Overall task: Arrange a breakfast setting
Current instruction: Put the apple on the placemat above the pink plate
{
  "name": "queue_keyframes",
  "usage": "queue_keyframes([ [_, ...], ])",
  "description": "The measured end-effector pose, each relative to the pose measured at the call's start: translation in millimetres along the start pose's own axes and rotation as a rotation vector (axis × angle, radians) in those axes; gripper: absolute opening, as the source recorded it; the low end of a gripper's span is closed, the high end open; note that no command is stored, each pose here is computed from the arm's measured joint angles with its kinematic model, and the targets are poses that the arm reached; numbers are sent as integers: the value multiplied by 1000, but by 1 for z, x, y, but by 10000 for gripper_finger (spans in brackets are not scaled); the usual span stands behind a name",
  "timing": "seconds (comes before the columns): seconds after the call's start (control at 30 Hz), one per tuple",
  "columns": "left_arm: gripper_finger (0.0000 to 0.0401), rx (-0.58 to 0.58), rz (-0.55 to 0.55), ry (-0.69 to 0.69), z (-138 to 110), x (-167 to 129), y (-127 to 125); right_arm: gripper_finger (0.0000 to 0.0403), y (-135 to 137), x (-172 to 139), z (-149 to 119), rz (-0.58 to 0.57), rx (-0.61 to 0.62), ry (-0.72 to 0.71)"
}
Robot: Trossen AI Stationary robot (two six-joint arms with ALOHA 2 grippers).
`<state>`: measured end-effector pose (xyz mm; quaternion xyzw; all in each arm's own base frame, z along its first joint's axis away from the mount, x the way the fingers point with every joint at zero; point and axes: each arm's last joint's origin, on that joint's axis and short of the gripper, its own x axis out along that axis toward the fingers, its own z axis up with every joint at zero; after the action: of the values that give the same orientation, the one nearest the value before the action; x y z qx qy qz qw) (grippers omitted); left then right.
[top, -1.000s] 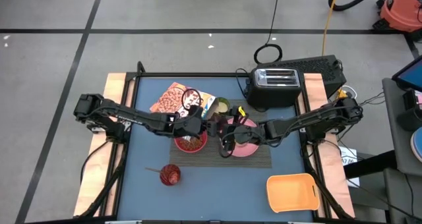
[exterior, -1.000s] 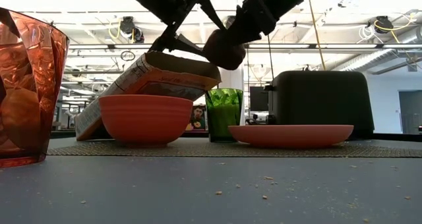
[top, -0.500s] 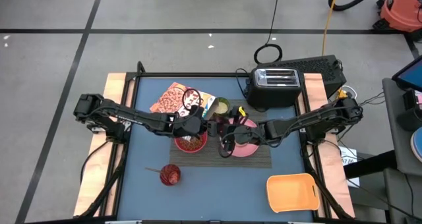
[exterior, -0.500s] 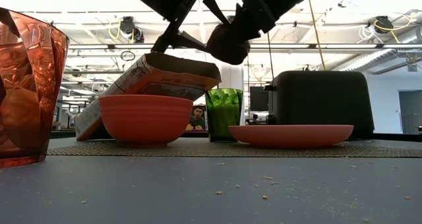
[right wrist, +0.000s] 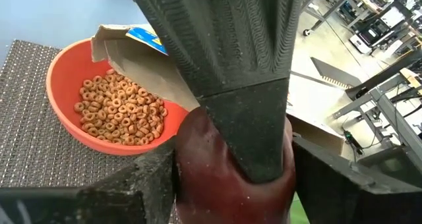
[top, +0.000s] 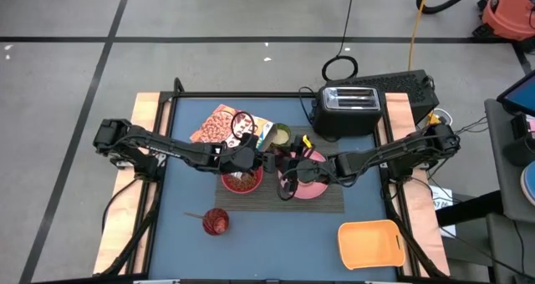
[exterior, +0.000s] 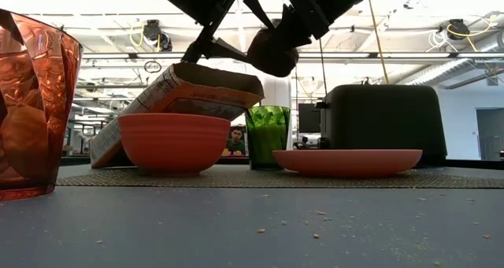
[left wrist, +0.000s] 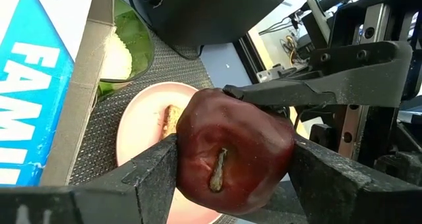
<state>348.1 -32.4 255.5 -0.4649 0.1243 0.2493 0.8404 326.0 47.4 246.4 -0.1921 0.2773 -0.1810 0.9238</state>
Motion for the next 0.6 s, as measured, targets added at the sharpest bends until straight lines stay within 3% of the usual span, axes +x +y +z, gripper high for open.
queue_keyframes([
  [0.2, 283, -12, 0, 0, 1, 0, 0, 250, 0, 0, 0, 0, 0, 1],
  [0.6, 287, 3, -4, -2, 1, 0, 0, 248, 0, 0, 0, -3, -1, 3],
])
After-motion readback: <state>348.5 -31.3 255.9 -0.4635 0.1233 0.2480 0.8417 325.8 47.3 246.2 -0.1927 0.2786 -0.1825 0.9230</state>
